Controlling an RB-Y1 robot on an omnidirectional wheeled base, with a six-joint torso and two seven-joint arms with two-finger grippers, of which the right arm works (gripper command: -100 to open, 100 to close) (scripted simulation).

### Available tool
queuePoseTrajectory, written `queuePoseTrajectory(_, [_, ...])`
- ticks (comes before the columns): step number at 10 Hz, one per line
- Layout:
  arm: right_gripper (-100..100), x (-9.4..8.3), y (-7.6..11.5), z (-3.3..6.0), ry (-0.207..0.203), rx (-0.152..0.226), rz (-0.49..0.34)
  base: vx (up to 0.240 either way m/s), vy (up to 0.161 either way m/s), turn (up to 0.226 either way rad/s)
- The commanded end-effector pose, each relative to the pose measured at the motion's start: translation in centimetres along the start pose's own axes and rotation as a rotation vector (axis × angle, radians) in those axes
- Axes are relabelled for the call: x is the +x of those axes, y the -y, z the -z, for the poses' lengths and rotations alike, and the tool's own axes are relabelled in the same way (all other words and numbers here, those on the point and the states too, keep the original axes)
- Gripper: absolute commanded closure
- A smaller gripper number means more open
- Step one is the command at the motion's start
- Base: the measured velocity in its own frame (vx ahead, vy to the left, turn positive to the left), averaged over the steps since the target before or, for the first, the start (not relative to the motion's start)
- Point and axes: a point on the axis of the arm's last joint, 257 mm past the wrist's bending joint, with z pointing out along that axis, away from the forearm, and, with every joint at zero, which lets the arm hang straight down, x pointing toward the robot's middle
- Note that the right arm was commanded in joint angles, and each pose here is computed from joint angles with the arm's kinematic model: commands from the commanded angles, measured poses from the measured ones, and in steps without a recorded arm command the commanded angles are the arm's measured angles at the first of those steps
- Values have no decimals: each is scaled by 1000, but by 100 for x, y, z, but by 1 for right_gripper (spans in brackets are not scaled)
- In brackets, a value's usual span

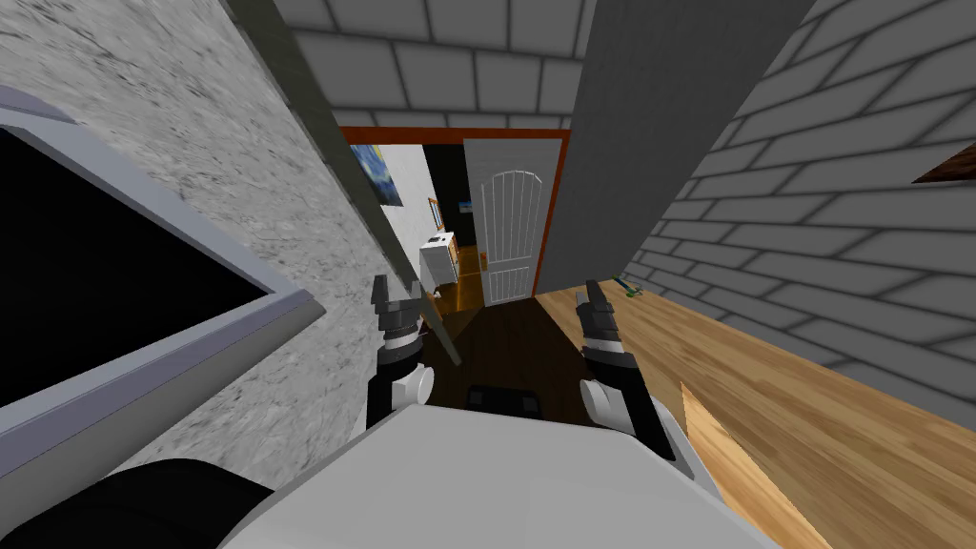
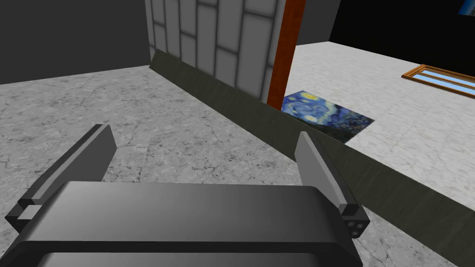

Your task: Pull the door open

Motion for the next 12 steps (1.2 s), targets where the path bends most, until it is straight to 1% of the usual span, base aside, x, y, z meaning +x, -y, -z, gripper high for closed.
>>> queuePoseTrajectory(1, [-100,130,65,-13,-23,7,-28,42,30,-154])
queuePoseTrajectory(2, [-100,160,79,-16,-28,9,-34,182,-16,-63])
queuePoseTrajectory(4, [-100,321,154,-28,-56,19,-66,213,-38,-69])
queuePoseTrajectory(8, [-100,705,306,-38,-122,42,-138,147,-18,-114])
queuePoseTrajectory(9, [-100,761,325,-37,-131,46,-148,122,5,-85])
queuePoseTrajectory(11, [-100,1003,404,-29,-172,61,-189,120,-6,-105])
queuePoseTrajectory(12, [-100,1071,423,-25,-184,65,-200,118,3,-126])
